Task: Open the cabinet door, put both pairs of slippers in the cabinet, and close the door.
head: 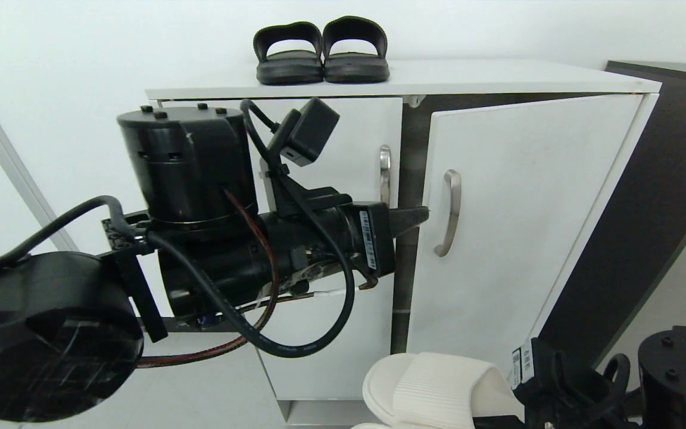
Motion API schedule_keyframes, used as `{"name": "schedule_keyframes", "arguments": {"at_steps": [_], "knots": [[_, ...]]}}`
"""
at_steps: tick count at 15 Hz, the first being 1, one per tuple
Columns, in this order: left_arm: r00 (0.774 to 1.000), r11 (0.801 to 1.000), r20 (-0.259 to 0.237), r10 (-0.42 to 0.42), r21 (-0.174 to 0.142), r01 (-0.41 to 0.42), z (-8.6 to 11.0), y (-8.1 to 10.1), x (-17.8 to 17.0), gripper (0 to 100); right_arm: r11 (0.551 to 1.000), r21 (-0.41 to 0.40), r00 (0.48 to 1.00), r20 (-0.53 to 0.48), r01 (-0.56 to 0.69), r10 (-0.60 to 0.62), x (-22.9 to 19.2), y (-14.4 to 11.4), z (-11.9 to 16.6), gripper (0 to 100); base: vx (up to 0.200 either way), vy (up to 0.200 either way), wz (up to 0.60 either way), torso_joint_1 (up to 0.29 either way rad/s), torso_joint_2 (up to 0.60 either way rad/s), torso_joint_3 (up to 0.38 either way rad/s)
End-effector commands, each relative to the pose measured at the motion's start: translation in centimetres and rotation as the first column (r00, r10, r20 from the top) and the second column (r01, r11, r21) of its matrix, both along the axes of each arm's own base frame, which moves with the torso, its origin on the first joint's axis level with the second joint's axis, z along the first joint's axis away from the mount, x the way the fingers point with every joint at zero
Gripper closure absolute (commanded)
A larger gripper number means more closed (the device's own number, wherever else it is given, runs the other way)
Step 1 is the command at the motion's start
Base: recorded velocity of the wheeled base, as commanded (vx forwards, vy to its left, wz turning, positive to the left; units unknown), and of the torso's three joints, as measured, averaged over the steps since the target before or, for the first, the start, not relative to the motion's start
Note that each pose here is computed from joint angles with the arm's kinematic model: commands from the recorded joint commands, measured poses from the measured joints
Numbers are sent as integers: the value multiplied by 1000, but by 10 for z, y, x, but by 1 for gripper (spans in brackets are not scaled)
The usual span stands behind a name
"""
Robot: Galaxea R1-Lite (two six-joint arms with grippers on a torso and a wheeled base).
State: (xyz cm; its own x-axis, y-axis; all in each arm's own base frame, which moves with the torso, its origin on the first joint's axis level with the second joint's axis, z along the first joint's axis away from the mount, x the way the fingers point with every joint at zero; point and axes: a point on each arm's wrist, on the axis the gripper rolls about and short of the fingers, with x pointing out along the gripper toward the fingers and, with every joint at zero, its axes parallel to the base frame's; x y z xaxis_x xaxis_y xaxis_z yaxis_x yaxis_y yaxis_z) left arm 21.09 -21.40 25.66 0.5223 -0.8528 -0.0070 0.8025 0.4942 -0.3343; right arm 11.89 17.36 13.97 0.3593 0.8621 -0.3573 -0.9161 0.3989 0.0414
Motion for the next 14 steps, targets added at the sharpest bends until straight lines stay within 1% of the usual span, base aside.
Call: {"name": "schedule_keyframes", "arguments": {"at_steps": [1,3,4,7,9,10,14], "knots": [[1000,999,16,23,-30,-22,5,10,4,100,1000,-2,1000,-3,-16,16,-3,0,-1,100,0,0,0,0,0,0],[1000,997,-9,26,-72,-26,1,10,22,100,1000,-3,1000,-3,-23,23,-5,1,-1,100,0,0,0,0,0,0],[1000,996,-11,19,-83,-20,-4,8,32,100,999,-2,999,-2,-34,34,-7,2,-1,100,0,0,0,0,0,0],[1000,996,-8,14,-86,-15,-14,-2,51,100,999,-15,999,-11,-51,51,-10,3,-4,100,0,0,0,0,0,0],[1000,996,5,-3,-95,3,-11,-8,56,100,999,-18,999,-14,-51,51,-10,4,-5,100,0,0,0,0,0,0],[1000,996,3,-18,-92,18,-13,-13,57,100,998,-18,998,-14,-54,54,-10,4,-5,100,0,0,0,0,0,0],[1000,996,0,-20,-90,20,-17,-23,68,100,996,-32,997,-24,-81,80,-15,8,-9,100,0,0,0,0,0,0]]}}
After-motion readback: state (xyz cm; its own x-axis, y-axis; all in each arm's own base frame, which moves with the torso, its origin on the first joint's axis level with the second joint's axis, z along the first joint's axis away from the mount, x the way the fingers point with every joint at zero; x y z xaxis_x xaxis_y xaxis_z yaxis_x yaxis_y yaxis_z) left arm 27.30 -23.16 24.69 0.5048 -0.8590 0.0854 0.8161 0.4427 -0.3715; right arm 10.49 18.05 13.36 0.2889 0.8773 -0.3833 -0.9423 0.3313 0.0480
